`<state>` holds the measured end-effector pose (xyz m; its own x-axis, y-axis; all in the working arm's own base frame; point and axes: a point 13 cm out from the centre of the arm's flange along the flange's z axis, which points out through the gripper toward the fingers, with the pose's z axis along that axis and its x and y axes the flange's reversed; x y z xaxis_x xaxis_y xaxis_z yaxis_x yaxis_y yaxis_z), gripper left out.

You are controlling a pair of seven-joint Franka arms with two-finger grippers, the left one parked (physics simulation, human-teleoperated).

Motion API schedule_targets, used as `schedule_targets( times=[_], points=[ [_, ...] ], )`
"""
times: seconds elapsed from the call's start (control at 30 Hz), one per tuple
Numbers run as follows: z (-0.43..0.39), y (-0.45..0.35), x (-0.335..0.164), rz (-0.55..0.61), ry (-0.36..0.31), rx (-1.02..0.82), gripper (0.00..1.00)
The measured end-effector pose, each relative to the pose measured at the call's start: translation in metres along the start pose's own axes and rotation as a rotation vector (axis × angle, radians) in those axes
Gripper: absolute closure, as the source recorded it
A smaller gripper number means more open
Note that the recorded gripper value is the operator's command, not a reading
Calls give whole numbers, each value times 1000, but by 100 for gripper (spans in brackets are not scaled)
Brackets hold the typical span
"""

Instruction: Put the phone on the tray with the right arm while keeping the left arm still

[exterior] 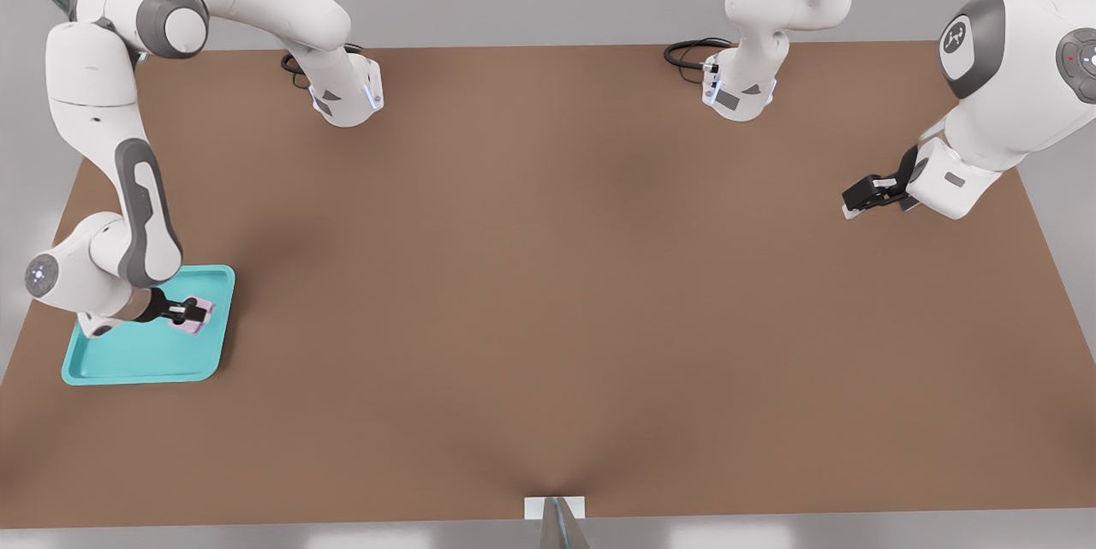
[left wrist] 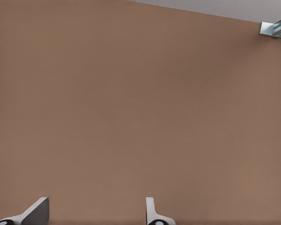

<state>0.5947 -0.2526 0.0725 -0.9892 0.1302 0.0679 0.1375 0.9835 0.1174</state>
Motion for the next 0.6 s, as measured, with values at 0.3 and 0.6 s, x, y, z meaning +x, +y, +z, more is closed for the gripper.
schedule_targets(
  times=[0.3, 0.6],
  points=[
    [-244, 172, -103, -420, -250, 132, 0],
    [-386, 295, 13, -376, -146, 165, 0]
  ],
)
